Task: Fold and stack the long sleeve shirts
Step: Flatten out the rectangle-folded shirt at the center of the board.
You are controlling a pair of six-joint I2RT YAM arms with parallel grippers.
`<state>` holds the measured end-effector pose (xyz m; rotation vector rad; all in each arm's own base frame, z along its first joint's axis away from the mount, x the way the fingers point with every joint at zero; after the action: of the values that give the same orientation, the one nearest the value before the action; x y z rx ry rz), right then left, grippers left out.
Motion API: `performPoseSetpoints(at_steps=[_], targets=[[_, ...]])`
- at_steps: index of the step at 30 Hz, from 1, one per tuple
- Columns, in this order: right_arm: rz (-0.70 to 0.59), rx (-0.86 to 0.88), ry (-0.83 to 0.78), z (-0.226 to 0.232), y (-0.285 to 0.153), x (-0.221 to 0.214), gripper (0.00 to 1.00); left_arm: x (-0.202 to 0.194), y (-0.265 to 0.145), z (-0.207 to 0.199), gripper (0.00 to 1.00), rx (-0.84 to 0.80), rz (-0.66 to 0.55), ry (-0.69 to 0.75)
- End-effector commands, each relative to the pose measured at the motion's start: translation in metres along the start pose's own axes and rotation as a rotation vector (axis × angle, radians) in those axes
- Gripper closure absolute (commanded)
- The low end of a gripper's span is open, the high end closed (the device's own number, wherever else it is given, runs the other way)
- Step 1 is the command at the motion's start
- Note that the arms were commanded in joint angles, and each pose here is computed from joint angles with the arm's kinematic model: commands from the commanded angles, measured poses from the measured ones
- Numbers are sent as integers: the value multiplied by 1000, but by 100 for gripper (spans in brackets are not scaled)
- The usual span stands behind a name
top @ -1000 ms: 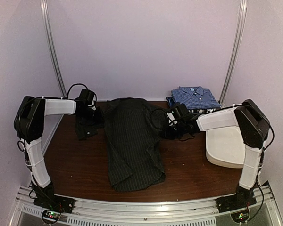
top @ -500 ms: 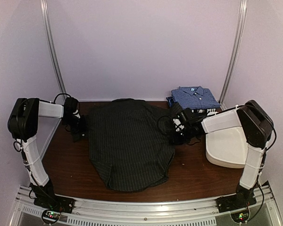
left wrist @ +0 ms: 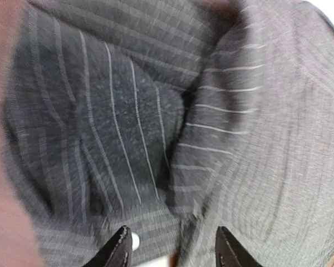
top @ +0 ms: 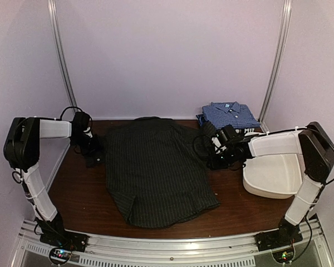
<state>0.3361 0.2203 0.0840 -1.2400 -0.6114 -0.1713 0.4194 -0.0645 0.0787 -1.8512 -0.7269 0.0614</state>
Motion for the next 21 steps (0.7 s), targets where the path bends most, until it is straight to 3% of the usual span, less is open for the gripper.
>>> performPoseSetpoints(at_steps=[1,6,12,16,21], targets=[[-51,-46,-58,18,-27,11,65,-1,-40,-22,45,-13,-77,77],[-47,74,-106,69,-23,6,66,-37,-55,-68,46,-126,-23,187],[18,199,-119,109,5,-15,67,-112,-40,-127,55,-333,218,334],[57,234,-113,113,17,-32,67,-162,-23,-133,59,-333,364,397],[99,209,-111,101,22,-54,67,-214,-22,-111,63,-316,524,410]])
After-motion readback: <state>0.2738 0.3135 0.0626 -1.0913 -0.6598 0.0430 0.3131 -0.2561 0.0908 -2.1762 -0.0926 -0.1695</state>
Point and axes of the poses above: each gripper's point midway between its finger pads, its own y axis out along the fingers, its own z axis along the line the jaws close on, x = y × z, the point moved 4 cm from there along -y, back along the fingers, and after that the axes turned 6 degrees about -y, right-handed, at the moved point
